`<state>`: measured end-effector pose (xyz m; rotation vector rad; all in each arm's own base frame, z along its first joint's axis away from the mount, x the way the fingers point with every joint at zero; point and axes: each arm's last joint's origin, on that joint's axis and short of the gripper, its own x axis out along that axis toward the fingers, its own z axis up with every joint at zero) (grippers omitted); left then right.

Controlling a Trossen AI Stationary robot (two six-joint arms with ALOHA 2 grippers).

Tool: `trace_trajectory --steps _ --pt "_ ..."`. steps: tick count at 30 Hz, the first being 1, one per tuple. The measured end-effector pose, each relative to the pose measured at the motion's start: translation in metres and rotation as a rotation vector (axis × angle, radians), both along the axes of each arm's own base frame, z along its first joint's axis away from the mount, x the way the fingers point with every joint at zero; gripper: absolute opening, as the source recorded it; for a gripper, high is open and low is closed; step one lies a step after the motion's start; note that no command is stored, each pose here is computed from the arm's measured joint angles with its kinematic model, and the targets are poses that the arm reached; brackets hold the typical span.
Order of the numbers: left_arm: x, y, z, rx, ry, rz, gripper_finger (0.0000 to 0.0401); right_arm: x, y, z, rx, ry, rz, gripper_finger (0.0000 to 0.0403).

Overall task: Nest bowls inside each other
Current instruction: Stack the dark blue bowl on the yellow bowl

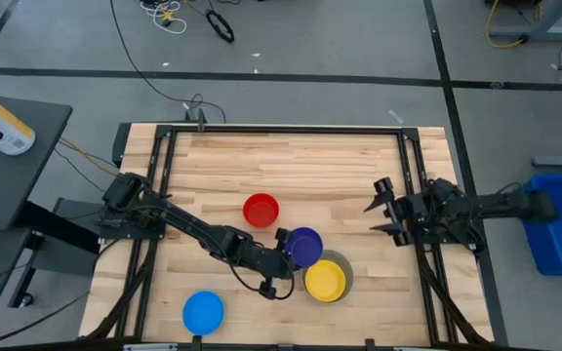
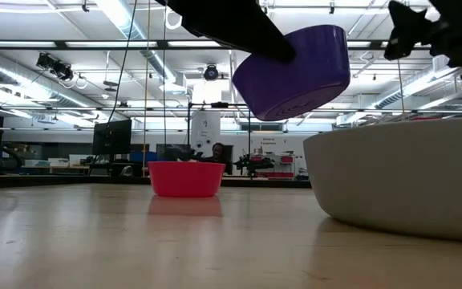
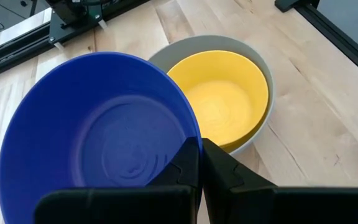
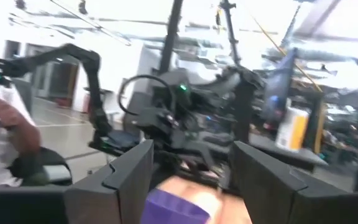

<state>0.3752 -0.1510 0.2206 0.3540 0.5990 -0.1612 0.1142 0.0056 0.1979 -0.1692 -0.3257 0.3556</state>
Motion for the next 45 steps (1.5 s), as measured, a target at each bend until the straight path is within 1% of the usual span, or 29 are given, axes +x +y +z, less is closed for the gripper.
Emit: trace_trajectory --steps 5,7,8,9,12,15,18,22,26,29,31,32,34,36,37,39,41,42,44,45 --pt "0.000 0.000 0.000 -0.002 0.001 0.004 0.0006 -0.020 -0.006 -0.003 0.033 0.020 -0.064 0.0235" --pt "0.000 0.000 0.000 -0.001 0.002 0.005 0.0006 -0.022 -0.008 -0.006 0.052 0.064 -0.086 0.0239" --pt "0.000 0.000 0.000 0.000 0.000 0.005 0.0006 -0.022 -0.009 -0.008 0.061 0.108 -0.104 0.0240" --pt "0.000 0.000 -0.001 0.001 0.003 0.005 0.0006 -0.021 -0.011 -0.010 0.074 0.153 -0.140 0.0242" --pt "-0.001 0.000 -0.001 0.003 0.010 0.007 0.0006 -0.021 -0.016 -0.014 0.136 0.216 -0.269 0.0249" --pt "-0.001 0.000 -0.001 0.002 0.011 0.007 0.0006 -0.020 -0.020 -0.023 0.169 0.300 -0.359 0.0255" --pt "-0.001 0.000 -0.002 0.003 0.015 0.007 0.0006 -0.020 -0.022 -0.026 0.207 0.335 -0.415 0.0260" --pt "-0.001 0.000 -0.002 -0.005 0.017 0.001 0.0006 -0.020 -0.022 -0.026 0.167 0.332 -0.418 0.0267" --pt "-0.001 -0.003 0.000 -0.055 0.006 -0.033 0.0006 -0.019 -0.022 -0.028 0.158 0.352 -0.423 0.0272" --pt "0.003 -0.008 0.004 -0.133 -0.041 -0.113 0.0006 -0.017 -0.023 -0.030 0.172 0.378 -0.422 0.0275" --pt "0.010 -0.012 0.001 -0.186 -0.081 -0.161 0.0006 -0.017 -0.023 -0.030 0.173 0.388 -0.423 0.0277" --pt "0.010 -0.013 -0.004 -0.193 -0.065 -0.176 0.0006 -0.016 -0.023 -0.031 0.173 0.394 -0.423 0.0277" --pt "0.022 -0.017 -0.010 -0.225 -0.075 -0.186 0.0006 -0.016 -0.023 -0.031 0.173 0.400 -0.424 0.0279" --pt "0.028 -0.019 -0.021 -0.212 -0.011 -0.182 0.0006 -0.015 -0.023 -0.032 0.173 0.412 -0.425 0.0281" --pt "0.036 -0.022 -0.022 -0.214 -0.019 -0.186 0.0006 -0.015 -0.023 -0.032 0.174 0.407 -0.427 0.0282" --pt "0.049 -0.028 -0.028 -0.199 0.023 -0.190 0.0006 -0.014 -0.023 -0.032 0.174 0.408 -0.428 0.0283" --pt "0.060 -0.033 -0.032 -0.158 0.078 -0.189 0.0006 -0.014 -0.023 -0.031 0.174 0.402 -0.425 0.0285" --pt "0.068 -0.037 -0.031 -0.152 0.073 -0.194 0.0006 -0.014 -0.024 -0.031 0.173 0.406 -0.426 0.0286" --pt "0.073 -0.039 -0.036 -0.104 0.154 -0.182 0.0006 -0.013 -0.024 -0.032 0.173 0.411 -0.424 0.0287" --pt "0.078 -0.041 -0.035 -0.102 0.145 -0.183 0.0006 -0.013 -0.024 -0.032 0.173 0.411 -0.426 0.0288"
